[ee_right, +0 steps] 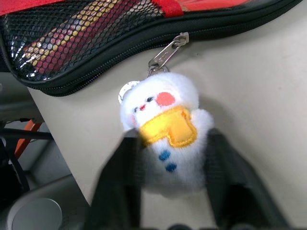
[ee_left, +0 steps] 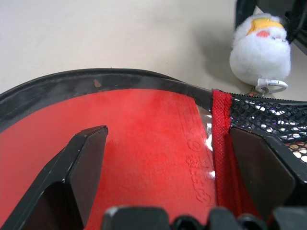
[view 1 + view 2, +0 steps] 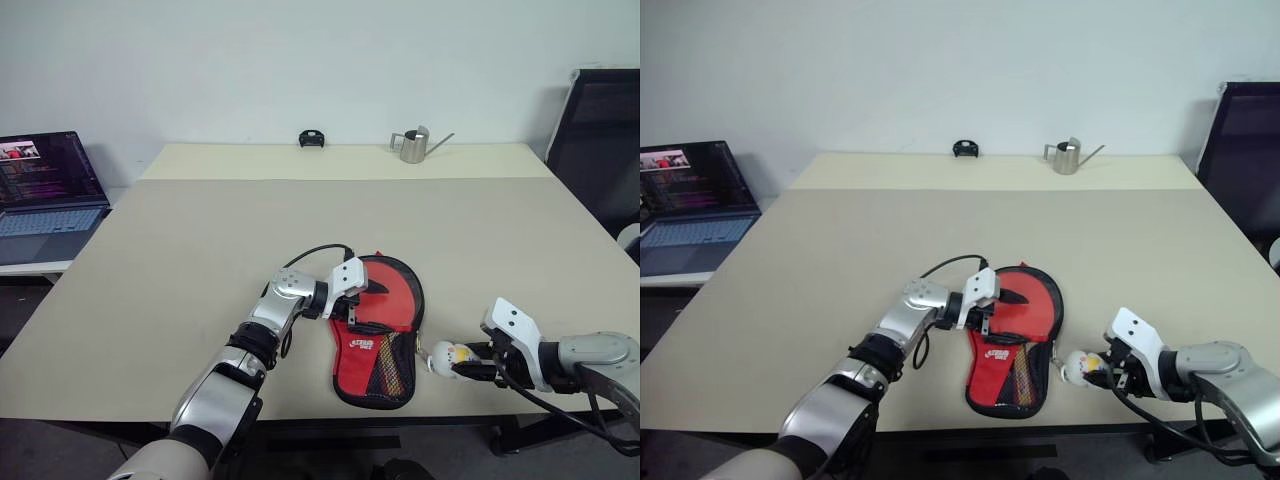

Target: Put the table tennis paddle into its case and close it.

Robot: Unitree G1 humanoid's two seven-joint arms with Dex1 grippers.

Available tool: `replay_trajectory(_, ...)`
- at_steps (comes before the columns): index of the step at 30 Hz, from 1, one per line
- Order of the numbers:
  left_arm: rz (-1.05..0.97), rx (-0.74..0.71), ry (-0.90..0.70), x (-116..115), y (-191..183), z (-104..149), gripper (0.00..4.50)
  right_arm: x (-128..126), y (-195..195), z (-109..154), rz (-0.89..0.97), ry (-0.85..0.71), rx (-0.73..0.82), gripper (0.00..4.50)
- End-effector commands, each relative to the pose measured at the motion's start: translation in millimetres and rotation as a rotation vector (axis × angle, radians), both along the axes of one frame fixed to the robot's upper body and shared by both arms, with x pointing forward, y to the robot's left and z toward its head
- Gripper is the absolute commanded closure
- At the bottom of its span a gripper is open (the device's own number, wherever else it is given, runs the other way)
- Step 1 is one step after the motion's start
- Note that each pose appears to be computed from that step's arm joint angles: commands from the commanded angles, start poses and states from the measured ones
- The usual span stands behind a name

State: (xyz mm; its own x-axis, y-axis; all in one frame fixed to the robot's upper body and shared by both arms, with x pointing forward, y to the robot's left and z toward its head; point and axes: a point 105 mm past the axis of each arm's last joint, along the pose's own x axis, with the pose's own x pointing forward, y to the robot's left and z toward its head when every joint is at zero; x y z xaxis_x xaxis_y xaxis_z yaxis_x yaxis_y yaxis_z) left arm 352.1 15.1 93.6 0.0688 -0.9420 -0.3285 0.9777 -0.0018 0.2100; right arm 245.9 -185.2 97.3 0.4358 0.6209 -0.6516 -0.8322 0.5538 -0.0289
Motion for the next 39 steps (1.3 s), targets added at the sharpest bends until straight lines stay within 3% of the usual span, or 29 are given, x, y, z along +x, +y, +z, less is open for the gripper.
replay_trajectory(1,-0.012,0.008,-0.016,-2.4,-1.3,-2.6,0.07,0.6,3.1,11.0,0.016,-0.048,0.006,3.89)
replay_trajectory(4,-0.014,0.010,-0.014,-2.8,-2.6,-4.1,0.07,0.3,4.8,12.1,0.014,-0.054,0.013,4.30)
replay_trajectory(20,-0.029,0.026,0.007,-10.5,-17.1,-20.6,0.07,-18.2,-26.1,39.3,0.048,-0.023,-0.081,4.31)
replay_trajectory(30,-0.035,0.043,0.010,-11.2,-23.1,-26.3,0.07,-55.5,-8.0,30.3,0.211,0.089,-0.109,4.31)
replay_trajectory(39,-0.037,0.067,0.020,-12.1,-23.4,-33.1,0.07,-59.0,4.1,22.2,0.264,0.088,-0.108,4.31)
